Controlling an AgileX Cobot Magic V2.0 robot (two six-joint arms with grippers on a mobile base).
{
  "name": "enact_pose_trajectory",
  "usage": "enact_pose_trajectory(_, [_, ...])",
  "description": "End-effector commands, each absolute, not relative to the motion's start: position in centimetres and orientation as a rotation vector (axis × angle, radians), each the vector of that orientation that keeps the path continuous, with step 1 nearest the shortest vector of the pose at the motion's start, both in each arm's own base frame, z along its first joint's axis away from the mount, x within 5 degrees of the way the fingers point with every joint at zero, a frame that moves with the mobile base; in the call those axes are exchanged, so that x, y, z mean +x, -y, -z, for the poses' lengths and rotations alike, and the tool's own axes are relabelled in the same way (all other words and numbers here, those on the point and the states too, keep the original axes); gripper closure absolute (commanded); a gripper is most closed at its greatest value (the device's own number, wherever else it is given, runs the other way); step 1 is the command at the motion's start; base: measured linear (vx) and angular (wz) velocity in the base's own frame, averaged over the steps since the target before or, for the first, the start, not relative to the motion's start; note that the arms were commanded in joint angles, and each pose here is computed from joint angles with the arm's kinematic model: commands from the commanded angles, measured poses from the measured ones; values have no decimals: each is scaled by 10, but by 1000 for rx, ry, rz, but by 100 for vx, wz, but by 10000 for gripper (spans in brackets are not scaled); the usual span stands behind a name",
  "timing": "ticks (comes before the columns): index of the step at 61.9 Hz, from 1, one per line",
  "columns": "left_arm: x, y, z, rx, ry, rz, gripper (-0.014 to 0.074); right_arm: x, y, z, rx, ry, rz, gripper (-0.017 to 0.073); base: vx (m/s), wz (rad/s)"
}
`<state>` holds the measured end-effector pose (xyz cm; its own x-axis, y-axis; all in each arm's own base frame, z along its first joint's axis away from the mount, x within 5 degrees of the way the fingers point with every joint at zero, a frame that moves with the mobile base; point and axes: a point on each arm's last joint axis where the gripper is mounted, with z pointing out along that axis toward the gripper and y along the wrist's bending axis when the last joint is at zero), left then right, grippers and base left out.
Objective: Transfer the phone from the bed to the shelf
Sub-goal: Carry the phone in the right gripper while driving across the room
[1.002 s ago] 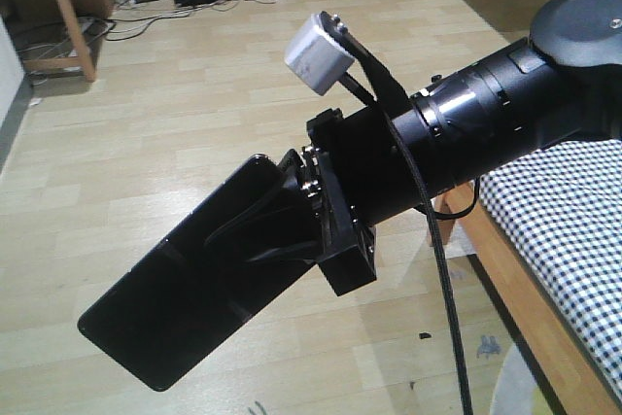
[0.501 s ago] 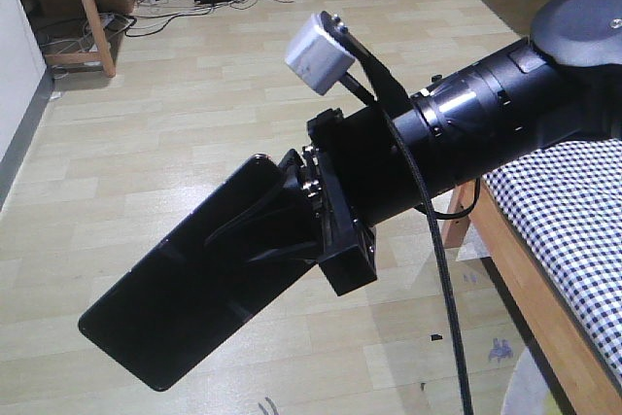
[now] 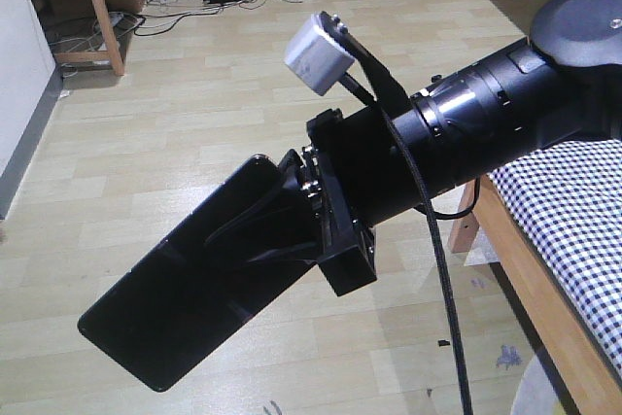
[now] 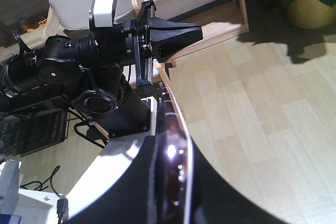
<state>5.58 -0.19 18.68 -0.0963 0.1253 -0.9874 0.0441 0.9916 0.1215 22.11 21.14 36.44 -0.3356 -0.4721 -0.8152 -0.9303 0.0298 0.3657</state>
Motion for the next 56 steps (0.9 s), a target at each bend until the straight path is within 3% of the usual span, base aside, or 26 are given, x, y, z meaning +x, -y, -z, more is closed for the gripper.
enact_pose_trajectory(1, [55,2,-202,111,-1567,-58,592,208,-208,-389,-1421,-1733,-1359,562,4,1])
enact_pose_trajectory(56, [55,2,-202,111,-1567,-58,592,208,-208,-389,-1420,-1733,-1358,562,11,6])
